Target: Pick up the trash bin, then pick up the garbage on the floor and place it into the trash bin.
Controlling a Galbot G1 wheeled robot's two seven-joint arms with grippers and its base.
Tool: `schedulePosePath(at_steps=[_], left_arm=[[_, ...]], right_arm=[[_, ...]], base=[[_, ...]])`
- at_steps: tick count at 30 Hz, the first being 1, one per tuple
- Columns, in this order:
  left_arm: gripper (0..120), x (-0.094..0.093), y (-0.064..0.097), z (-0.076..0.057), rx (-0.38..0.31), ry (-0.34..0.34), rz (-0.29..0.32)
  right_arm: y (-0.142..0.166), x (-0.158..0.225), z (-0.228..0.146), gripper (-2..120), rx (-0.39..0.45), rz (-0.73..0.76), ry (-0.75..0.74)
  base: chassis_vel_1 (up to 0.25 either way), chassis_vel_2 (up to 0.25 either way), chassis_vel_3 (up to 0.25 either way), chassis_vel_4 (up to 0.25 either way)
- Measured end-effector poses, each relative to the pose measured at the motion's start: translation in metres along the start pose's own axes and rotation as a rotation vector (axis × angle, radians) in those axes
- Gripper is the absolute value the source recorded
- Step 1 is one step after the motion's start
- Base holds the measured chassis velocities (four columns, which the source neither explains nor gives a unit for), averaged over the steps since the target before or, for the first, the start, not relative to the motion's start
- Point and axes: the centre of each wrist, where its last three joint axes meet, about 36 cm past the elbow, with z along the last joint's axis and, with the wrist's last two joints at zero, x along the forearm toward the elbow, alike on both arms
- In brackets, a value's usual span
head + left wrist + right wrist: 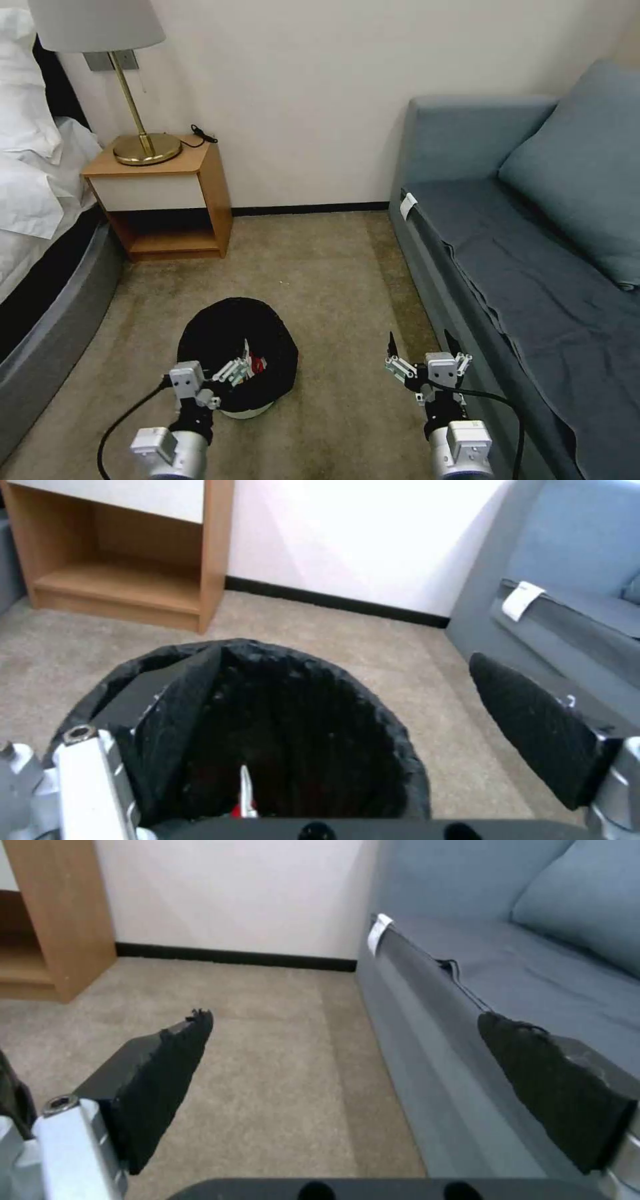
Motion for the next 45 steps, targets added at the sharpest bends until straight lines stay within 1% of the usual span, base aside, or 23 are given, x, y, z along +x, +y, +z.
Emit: schedulePosePath(at_steps=[2,3,6,10,12,16,22,25,45], left_arm=[[100,0.003,-0.008,0.002,-0.007,0.004,0.017],[100,0.003,-0.008,0.002,-0.007,0.004,0.017],[100,0.005,-0.016,0.005,-0.024,0.001,0.033],[100,0.003,-0.019,0.006,-0.034,-0.003,0.037],[100,0.003,-0.021,0.002,-0.033,-0.012,0.039],[100,0.002,-0.020,-0.003,-0.035,-0.022,0.034],[100,0.002,-0.016,-0.004,-0.038,-0.031,0.027],[100,0.002,-0.014,-0.004,-0.046,-0.029,0.036],[100,0.002,-0.014,-0.005,-0.048,-0.026,0.039]], right_arm=[[0.000,-0.002,0.002,100,-0.001,0.007,-0.001],[0.000,-0.002,0.002,100,-0.001,0.007,-0.001],[0.000,-0.006,0.006,100,0.000,0.011,-0.001],[-0.001,-0.008,0.008,100,-0.002,0.014,0.001],[-0.002,-0.009,0.008,100,-0.001,0.018,-0.001],[-0.003,-0.011,0.008,100,-0.001,0.017,-0.006],[-0.001,-0.011,0.009,100,0.001,0.017,-0.011],[0.000,-0.011,0.010,100,0.013,0.014,-0.013],[0.000,-0.011,0.011,100,0.017,0.013,-0.014]], base=[[0.000,0.000,0.000,0.000],[0.000,0.000,0.000,0.000],[0.000,0.000,0.000,0.000],[0.000,0.000,0.000,0.000],[0.000,0.000,0.000,0.000],[0.000,0.000,0.000,0.000],[0.000,0.000,0.000,0.000],[0.000,0.000,0.000,0.000],[0.000,0.000,0.000,0.000]])
